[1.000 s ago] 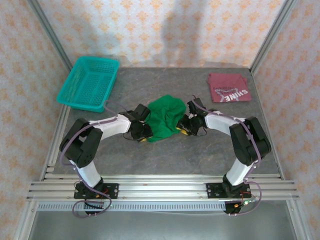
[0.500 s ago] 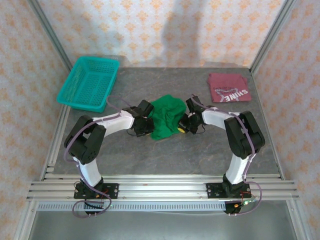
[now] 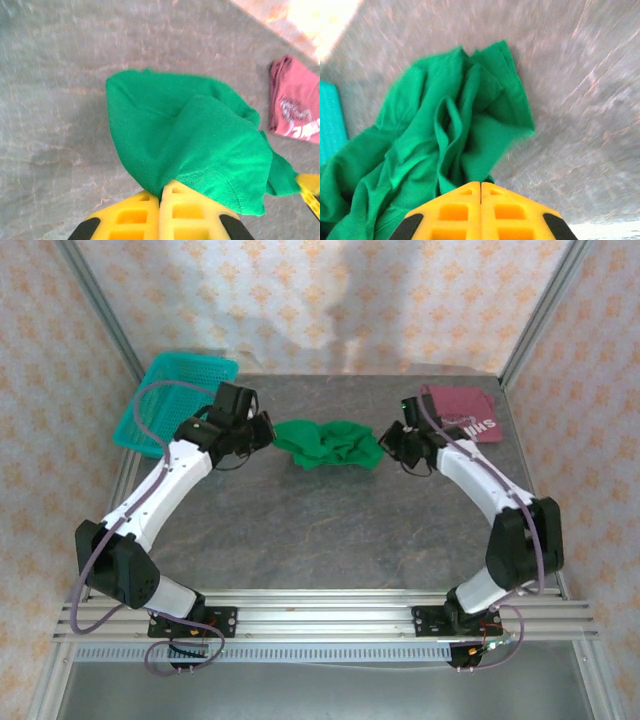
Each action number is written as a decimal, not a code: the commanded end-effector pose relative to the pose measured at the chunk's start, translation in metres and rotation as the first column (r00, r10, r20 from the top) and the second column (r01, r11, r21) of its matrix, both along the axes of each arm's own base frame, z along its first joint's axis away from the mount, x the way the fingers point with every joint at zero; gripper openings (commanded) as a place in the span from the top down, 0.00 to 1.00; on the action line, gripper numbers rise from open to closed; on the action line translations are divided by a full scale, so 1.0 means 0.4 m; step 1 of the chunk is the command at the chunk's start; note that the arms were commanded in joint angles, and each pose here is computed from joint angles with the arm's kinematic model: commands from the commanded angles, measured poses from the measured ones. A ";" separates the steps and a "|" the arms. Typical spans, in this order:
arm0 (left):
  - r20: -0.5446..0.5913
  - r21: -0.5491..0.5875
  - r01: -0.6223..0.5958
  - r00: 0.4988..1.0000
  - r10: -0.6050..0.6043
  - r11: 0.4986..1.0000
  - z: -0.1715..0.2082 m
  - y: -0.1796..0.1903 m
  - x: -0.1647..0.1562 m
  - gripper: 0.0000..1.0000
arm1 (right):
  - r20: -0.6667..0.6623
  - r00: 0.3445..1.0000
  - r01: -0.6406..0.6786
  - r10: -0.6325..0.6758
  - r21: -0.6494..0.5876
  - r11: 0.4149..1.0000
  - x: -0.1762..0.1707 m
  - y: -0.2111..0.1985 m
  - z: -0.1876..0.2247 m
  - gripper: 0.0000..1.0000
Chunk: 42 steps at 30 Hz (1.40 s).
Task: Fold and stack the t-shirts
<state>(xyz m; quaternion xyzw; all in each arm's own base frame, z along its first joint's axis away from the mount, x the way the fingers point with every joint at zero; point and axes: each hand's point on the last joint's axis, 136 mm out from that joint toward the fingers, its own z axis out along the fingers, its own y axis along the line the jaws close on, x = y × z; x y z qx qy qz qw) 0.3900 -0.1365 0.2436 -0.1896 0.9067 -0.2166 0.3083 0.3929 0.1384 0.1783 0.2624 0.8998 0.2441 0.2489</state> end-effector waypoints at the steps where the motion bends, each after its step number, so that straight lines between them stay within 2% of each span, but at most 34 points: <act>1: 0.057 0.048 -0.030 0.998 0.027 0.998 0.090 0.072 0.021 1.00 | 0.113 0.988 0.119 -0.108 -0.092 0.989 0.010 -0.140 0.122 1.00; 4: 0.137 0.010 -0.093 0.986 0.091 0.996 0.184 0.137 0.055 1.00 | 0.188 0.966 0.198 -0.179 -0.088 0.976 0.014 -0.240 0.212 1.00; 8: 0.215 -0.059 -0.153 0.963 0.163 0.986 0.281 0.200 0.090 1.00 | 0.268 0.935 0.255 -0.233 -0.049 0.966 0.006 -0.318 0.305 1.00; 14: 0.280 -0.117 -0.090 0.952 0.120 0.989 0.383 0.177 0.151 1.00 | 0.357 0.898 0.276 -0.258 0.000 0.961 0.006 -0.365 0.409 1.00; 17: 0.309 -0.122 -0.087 0.943 0.121 0.989 0.411 0.177 0.144 1.00 | 0.389 0.879 0.291 -0.276 0.022 0.957 -0.014 -0.377 0.444 1.00; 19: 0.308 -0.149 -0.058 0.946 0.102 0.987 0.402 0.162 0.131 1.00 | 0.372 0.893 0.258 -0.251 0.034 0.966 -0.023 -0.360 0.427 1.00; 22: 0.227 -0.162 -0.030 0.972 0.067 0.986 0.309 0.135 0.096 1.00 | 0.255 0.948 0.175 -0.192 0.086 0.981 -0.034 -0.312 0.321 1.00; 26: 0.048 -0.161 -0.071 0.996 0.079 0.984 0.110 0.135 0.000 1.00 | 0.120 0.987 0.086 -0.110 0.191 0.978 -0.052 -0.225 0.156 0.84; 30: -0.128 -0.100 -0.150 0.982 0.137 0.984 -0.063 0.167 -0.138 1.00 | -0.044 0.997 -0.059 0.064 0.108 0.992 -0.085 -0.110 0.008 0.72; 31: -0.157 -0.088 -0.169 0.975 0.154 0.982 -0.091 0.176 -0.168 1.00 | -0.079 0.993 -0.084 0.092 0.096 0.992 -0.088 -0.084 -0.023 0.68; 33: -0.208 -0.081 -0.203 0.961 0.183 0.976 -0.147 0.186 -0.221 1.00 | -0.153 0.978 -0.132 0.144 0.084 0.988 -0.089 -0.027 -0.091 0.54; 35: -0.239 -0.065 -0.234 0.947 0.213 0.970 -0.190 0.199 -0.260 1.00 | -0.214 0.962 -0.163 0.171 0.057 0.985 -0.086 0.010 -0.152 0.48; 42: -0.281 0.060 -0.332 0.899 0.335 0.941 -0.261 0.274 -0.350 1.00 | -0.345 0.906 -0.256 0.245 0.014 0.967 -0.071 0.096 -0.290 0.45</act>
